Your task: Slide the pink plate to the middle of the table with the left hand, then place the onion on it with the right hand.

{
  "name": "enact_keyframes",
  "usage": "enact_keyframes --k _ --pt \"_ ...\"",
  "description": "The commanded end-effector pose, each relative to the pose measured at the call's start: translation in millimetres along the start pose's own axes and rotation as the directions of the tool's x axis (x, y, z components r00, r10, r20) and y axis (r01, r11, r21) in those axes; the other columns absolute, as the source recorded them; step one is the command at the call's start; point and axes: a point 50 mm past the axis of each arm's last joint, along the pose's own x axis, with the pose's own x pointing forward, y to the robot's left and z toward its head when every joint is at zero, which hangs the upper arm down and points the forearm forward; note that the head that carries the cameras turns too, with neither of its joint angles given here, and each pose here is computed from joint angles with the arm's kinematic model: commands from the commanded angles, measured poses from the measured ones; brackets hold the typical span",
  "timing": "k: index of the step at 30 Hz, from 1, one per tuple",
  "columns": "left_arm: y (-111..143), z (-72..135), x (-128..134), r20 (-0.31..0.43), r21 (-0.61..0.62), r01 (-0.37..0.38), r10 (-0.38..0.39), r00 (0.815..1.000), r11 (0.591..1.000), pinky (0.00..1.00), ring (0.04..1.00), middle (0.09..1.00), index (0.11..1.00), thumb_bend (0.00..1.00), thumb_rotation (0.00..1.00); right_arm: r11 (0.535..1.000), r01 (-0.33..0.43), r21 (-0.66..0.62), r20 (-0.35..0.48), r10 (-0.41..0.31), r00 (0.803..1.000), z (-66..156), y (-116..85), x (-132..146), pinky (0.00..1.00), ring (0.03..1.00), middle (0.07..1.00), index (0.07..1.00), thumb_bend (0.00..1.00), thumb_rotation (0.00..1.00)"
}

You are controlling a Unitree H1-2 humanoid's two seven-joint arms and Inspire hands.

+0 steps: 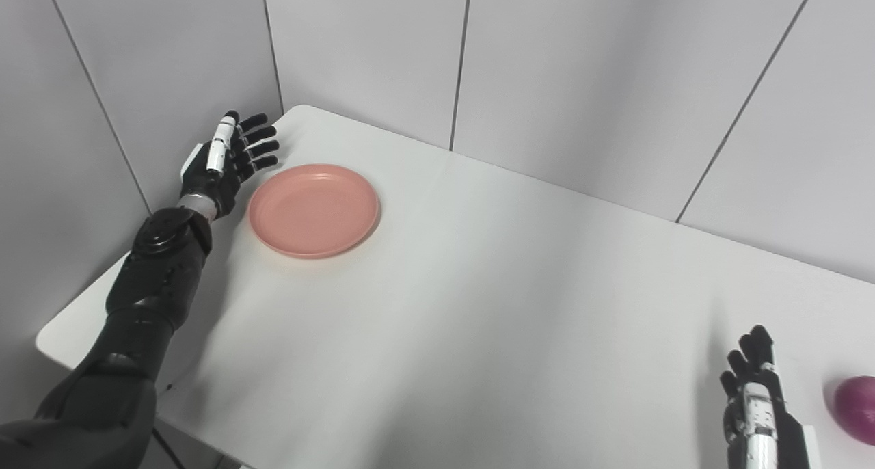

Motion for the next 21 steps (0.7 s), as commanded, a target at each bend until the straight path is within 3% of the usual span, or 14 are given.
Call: enact_keyframes --k 1,21 --pt "-5.5 37.3 14.5 0.099 0.013 0.033 -0.034 0.995 0.999 0.76 0.776 0.782 0.757 0.31 1.00 1.000 -0.001 -0.007 0.061 0.001 0.998 13.4 0.8 0.8 1.00 1.000 1.000 1.000 0.00 1.00" --pt "-11.2 29.6 14.3 0.069 0.034 0.067 -0.070 0.995 0.997 0.77 0.778 0.773 0.745 0.30 1.00 1.000 -0.006 -0.006 0.072 0.006 0.997 15.6 1.4 0.5 1.00 1.000 1.000 1.000 0.00 1.00"
